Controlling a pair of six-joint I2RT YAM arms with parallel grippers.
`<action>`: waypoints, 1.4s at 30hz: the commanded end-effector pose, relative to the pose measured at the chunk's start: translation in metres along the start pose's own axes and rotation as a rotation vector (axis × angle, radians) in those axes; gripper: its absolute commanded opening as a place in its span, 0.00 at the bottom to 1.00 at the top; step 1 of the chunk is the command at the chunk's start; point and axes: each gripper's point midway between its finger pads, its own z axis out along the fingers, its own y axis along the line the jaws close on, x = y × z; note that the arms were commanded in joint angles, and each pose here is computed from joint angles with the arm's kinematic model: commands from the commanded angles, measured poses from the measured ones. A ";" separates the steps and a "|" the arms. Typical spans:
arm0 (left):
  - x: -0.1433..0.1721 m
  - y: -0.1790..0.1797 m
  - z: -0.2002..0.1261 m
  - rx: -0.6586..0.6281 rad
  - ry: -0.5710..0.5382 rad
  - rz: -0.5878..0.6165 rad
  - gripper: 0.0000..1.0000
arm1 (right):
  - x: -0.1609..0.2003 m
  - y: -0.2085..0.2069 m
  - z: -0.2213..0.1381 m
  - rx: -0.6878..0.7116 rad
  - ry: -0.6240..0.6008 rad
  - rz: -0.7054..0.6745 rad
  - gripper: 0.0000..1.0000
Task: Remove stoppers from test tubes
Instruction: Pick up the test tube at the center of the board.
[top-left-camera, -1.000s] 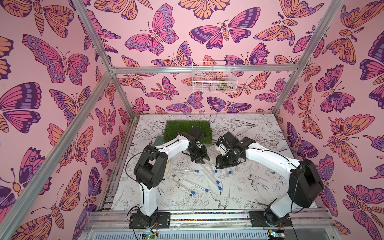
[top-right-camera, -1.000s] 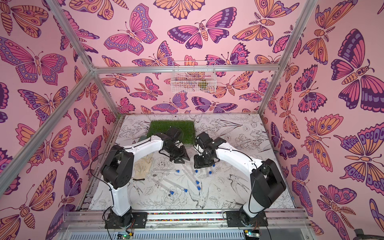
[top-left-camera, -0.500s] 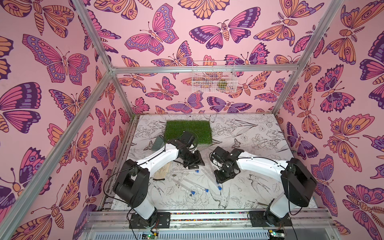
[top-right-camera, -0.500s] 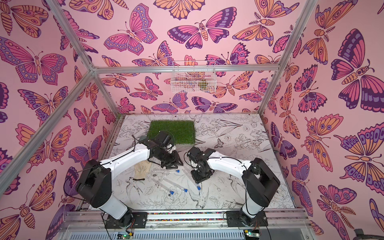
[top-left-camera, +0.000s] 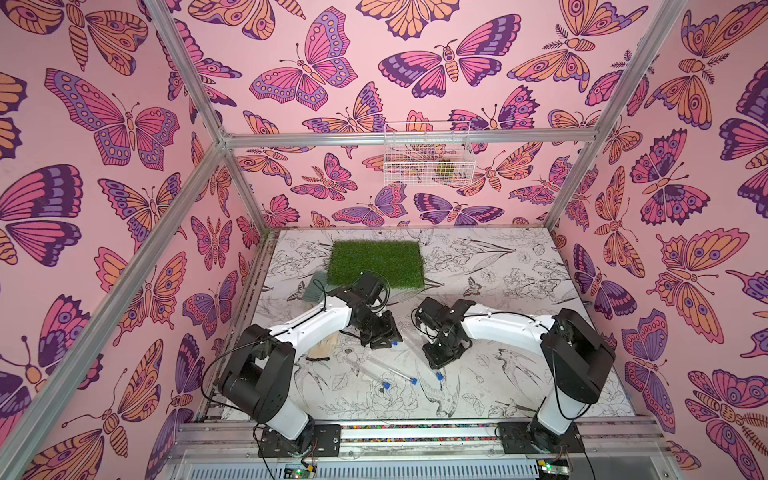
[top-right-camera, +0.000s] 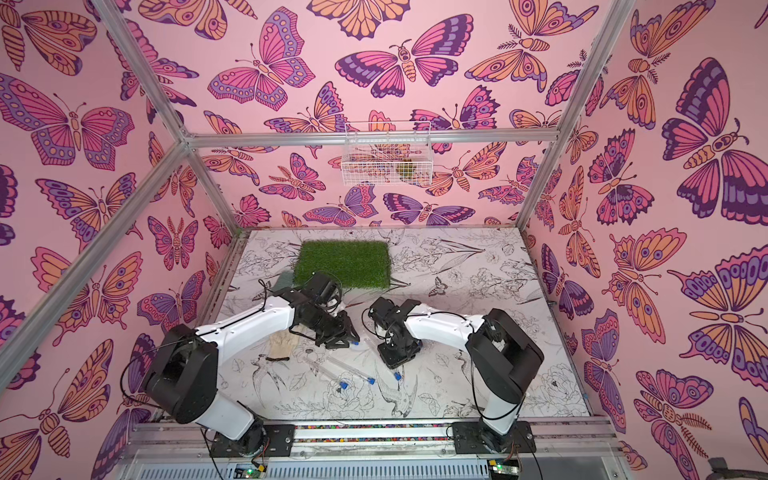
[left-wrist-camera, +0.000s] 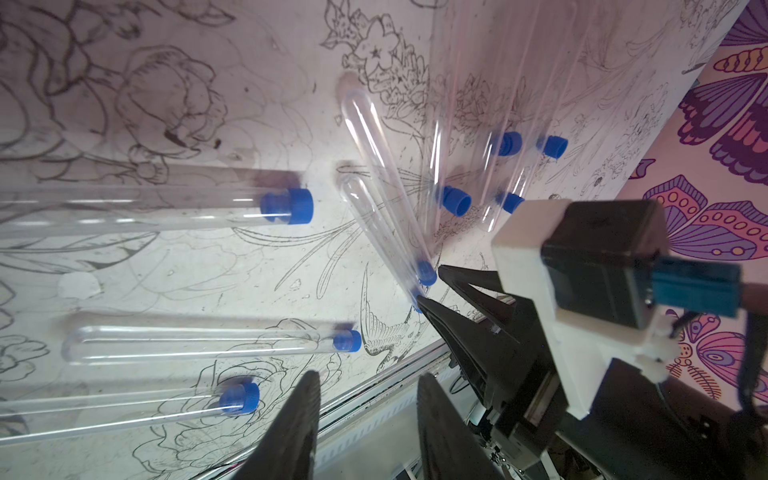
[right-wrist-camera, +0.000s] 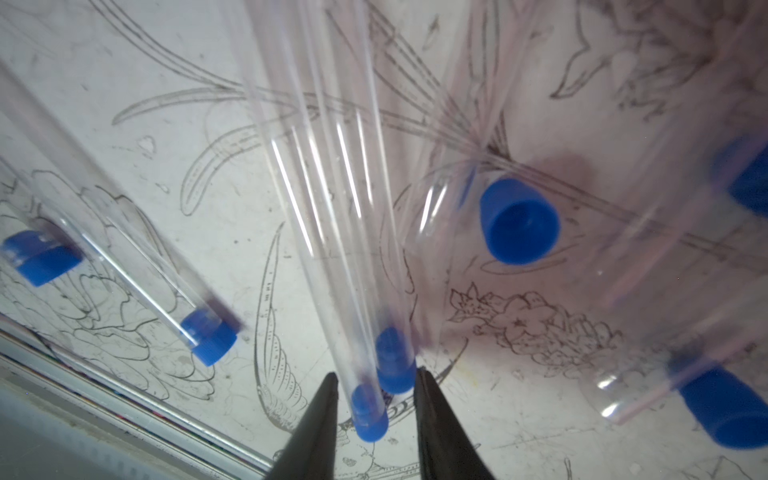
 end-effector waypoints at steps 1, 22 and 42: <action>0.001 0.002 -0.006 0.010 -0.016 -0.004 0.42 | -0.012 0.001 -0.001 0.027 -0.024 -0.009 0.34; 0.005 0.015 -0.007 0.027 -0.001 -0.023 0.41 | -0.012 -0.012 0.013 0.131 0.002 -0.022 0.31; 0.004 0.011 -0.006 0.039 0.004 -0.040 0.41 | -0.016 -0.012 0.016 0.138 -0.013 -0.025 0.30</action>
